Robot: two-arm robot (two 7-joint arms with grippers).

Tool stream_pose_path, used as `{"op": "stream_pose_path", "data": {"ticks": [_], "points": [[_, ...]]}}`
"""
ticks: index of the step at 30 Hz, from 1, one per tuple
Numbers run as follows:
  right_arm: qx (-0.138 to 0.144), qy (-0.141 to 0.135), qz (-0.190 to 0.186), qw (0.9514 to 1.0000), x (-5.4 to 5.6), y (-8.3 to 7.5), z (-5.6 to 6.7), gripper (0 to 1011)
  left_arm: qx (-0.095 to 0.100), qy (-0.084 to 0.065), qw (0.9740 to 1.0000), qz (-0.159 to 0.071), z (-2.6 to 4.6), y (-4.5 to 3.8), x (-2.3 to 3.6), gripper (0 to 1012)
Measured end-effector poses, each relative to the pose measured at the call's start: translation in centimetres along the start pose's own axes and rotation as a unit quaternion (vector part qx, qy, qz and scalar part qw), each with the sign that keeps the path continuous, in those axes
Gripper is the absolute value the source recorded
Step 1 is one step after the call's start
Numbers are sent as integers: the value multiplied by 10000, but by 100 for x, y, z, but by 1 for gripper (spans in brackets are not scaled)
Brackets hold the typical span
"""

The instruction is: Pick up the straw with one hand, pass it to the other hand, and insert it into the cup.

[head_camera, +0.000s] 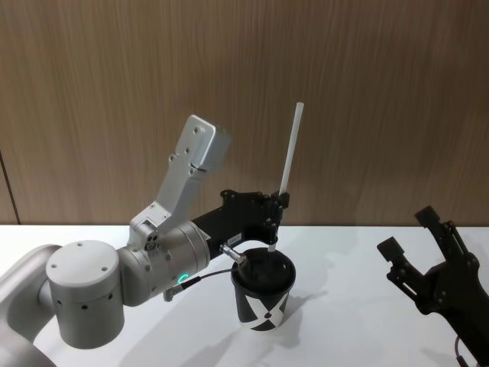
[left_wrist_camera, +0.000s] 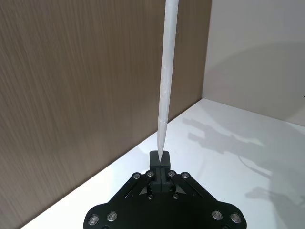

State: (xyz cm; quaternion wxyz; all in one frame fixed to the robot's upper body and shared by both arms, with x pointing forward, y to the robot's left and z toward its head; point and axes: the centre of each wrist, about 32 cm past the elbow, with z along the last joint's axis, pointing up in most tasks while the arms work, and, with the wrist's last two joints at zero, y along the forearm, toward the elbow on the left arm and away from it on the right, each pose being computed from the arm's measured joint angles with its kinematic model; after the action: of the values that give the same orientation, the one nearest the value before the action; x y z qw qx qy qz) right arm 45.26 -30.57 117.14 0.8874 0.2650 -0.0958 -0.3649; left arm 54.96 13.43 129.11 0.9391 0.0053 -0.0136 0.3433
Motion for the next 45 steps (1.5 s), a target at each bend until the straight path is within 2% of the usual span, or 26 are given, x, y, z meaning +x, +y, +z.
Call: {"op": "stream_pose_path", "data": {"ticks": [27, 45], "points": [[0, 0, 0, 10000, 0, 0, 0, 1001, 99, 89, 9998, -112, -47, -101, -36, 0], [0, 0, 0, 10000, 0, 0, 0, 1001, 142, 45, 9998, -92, -104, -149, -37, 0]]}}
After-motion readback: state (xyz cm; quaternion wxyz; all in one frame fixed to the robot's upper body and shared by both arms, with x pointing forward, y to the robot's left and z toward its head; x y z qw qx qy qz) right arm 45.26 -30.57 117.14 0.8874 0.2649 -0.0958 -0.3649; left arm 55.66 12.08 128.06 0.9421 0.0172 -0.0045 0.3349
